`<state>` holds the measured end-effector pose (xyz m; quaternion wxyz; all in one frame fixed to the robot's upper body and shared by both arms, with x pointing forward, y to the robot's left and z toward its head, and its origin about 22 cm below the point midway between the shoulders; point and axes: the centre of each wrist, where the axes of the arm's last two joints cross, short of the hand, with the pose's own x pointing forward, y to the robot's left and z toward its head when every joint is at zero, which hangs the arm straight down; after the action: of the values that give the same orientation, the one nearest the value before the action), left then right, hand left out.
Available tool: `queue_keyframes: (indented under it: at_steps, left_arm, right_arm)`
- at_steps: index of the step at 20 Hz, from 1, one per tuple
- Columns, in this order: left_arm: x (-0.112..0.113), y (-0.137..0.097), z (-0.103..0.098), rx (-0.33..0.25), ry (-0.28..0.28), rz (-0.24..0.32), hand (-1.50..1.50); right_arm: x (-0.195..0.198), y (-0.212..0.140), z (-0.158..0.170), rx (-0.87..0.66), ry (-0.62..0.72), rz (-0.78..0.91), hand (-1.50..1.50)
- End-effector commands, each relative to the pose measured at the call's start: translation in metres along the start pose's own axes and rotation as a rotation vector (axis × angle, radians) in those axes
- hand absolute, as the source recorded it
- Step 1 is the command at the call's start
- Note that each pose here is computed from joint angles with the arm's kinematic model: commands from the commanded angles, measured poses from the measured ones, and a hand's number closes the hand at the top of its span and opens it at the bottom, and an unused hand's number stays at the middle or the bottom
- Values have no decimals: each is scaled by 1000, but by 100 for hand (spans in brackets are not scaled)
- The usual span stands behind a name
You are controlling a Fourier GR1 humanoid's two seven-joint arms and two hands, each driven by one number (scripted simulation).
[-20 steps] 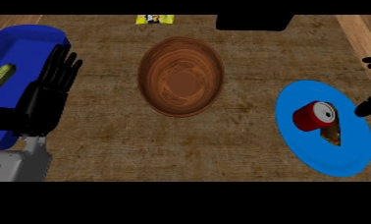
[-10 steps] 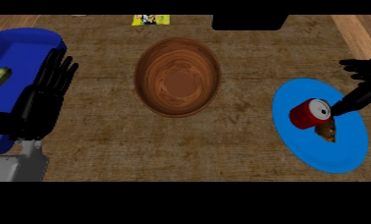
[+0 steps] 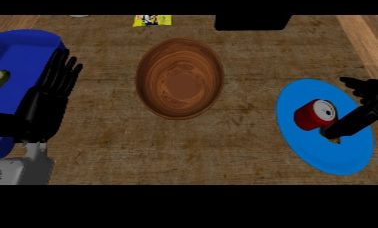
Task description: Pick the can from the plate and place it in the bowl
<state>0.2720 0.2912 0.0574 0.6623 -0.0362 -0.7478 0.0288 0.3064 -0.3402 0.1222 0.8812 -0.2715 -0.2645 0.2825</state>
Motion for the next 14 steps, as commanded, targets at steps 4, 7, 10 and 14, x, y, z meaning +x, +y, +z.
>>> queue_keyframes:
  at_steps: [4, 7, 10, 14]
  left_arm:
    - [6, 3, 3, 2, -9, 11, 0]
    - [-5, 1, 8, -8, 17, 13, 0]
    - [-3, -4, 16, -14, -14, 29, 0]
    - [7, 5, -5, -15, -5, -1, 0]
  right_arm:
    - [-20, 20, -16, -49, 50, 0, -150]
    - [-4, 19, -20, -30, 63, 24, -150]
    - [-24, 36, -36, -4, 79, 45, -150]
    - [-11, 27, -33, 14, 67, 13, -150]
